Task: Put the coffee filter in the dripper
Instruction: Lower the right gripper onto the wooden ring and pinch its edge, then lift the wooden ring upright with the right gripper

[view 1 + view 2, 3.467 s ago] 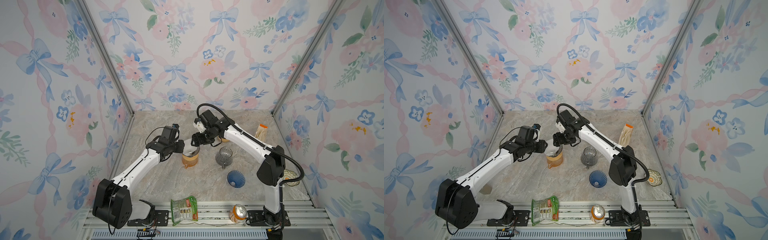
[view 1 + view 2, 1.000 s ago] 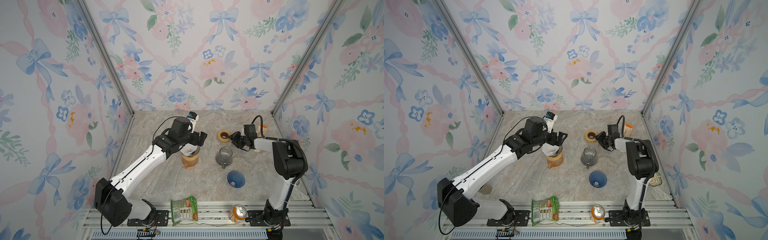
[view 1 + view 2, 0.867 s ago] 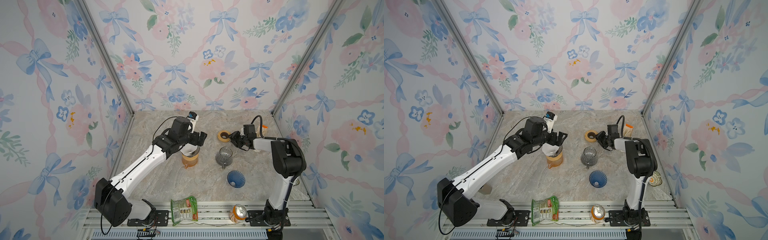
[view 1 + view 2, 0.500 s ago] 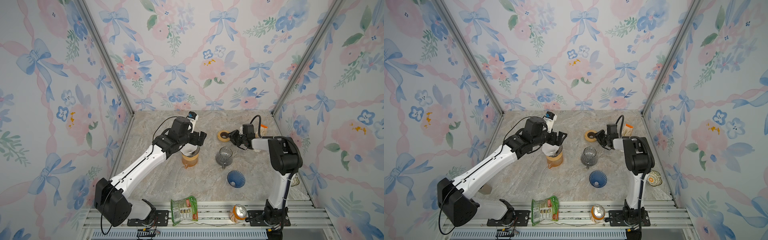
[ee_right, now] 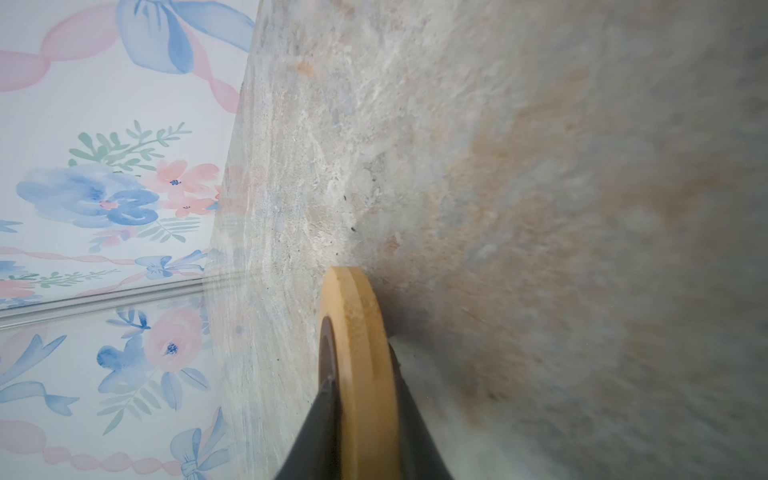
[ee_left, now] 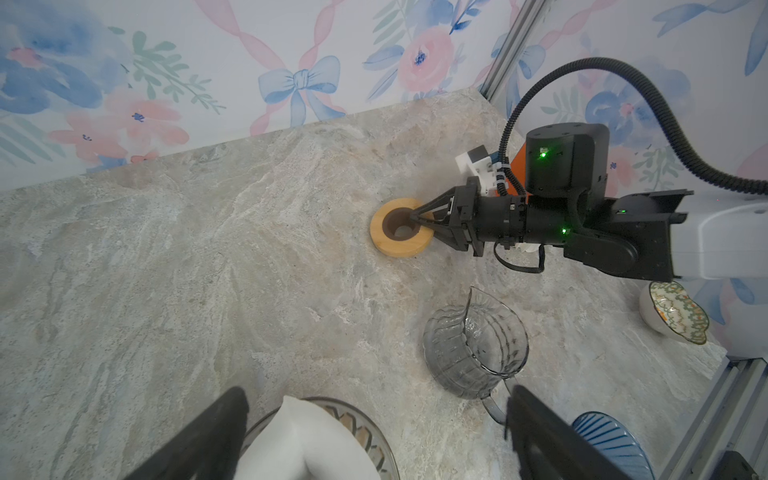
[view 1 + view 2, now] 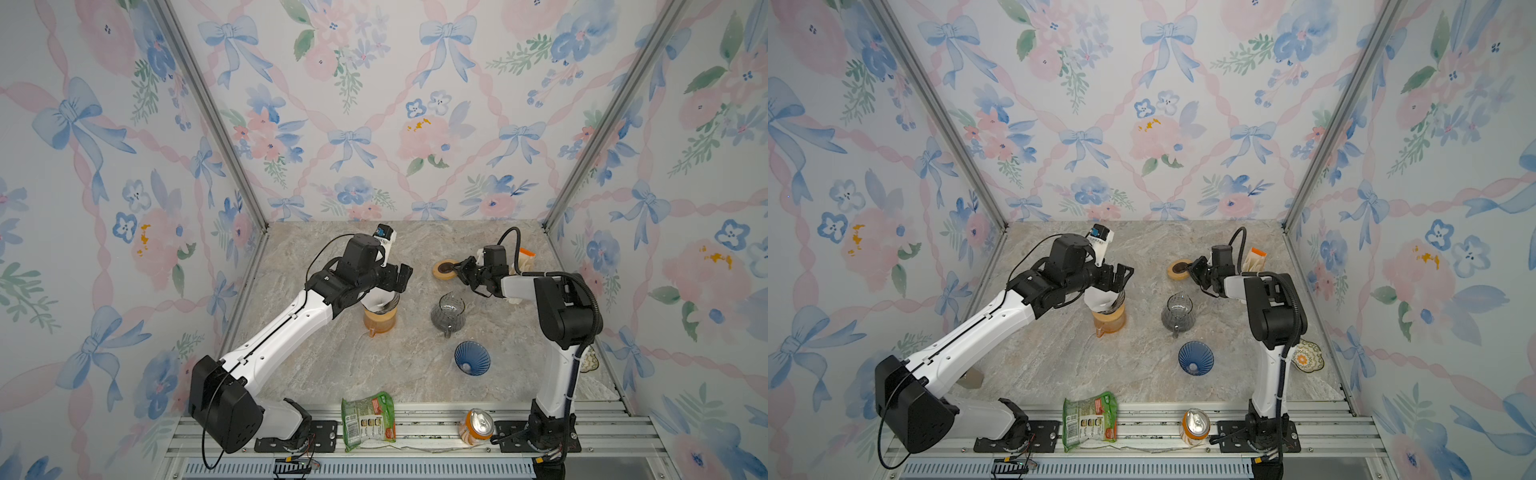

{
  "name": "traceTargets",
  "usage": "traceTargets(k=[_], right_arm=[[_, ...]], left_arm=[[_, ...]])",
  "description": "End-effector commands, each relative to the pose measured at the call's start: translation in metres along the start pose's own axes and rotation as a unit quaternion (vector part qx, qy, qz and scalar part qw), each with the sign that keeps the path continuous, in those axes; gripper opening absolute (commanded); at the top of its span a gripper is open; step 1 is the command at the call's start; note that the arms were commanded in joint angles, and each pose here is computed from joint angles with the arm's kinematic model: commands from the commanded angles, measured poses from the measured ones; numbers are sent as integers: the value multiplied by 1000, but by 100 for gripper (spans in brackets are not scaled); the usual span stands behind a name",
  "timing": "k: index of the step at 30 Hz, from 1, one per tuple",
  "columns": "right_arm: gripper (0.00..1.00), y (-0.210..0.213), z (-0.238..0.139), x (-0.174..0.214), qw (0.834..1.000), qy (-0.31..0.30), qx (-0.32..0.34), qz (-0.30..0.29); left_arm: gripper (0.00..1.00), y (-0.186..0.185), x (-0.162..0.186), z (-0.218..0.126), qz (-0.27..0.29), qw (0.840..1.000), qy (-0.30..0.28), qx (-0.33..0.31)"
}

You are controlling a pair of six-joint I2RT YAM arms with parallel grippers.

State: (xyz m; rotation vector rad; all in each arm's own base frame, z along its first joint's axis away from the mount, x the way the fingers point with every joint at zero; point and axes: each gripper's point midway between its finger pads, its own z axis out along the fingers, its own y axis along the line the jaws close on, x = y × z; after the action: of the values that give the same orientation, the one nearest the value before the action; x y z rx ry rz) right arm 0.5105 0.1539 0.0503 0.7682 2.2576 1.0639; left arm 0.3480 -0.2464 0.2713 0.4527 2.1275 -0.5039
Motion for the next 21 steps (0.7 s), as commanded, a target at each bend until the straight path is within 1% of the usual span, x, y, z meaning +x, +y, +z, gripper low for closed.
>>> traceTargets(k=[1, 8, 13, 21], right_arm=[[19, -8, 4, 7, 1000, 10, 22, -7], [11, 4, 0, 1, 1000, 5, 15, -20], [0, 19, -7, -2, 999, 6, 6, -39], [0, 57, -33, -7, 995, 14, -6, -101]], left_arm=[[98, 1, 1, 0, 4, 1000, -2, -4], [98, 2, 2, 1, 3, 1000, -2, -5], [98, 2, 0, 1, 5, 1000, -3, -5], [98, 0, -7, 3, 13, 1000, -8, -5]])
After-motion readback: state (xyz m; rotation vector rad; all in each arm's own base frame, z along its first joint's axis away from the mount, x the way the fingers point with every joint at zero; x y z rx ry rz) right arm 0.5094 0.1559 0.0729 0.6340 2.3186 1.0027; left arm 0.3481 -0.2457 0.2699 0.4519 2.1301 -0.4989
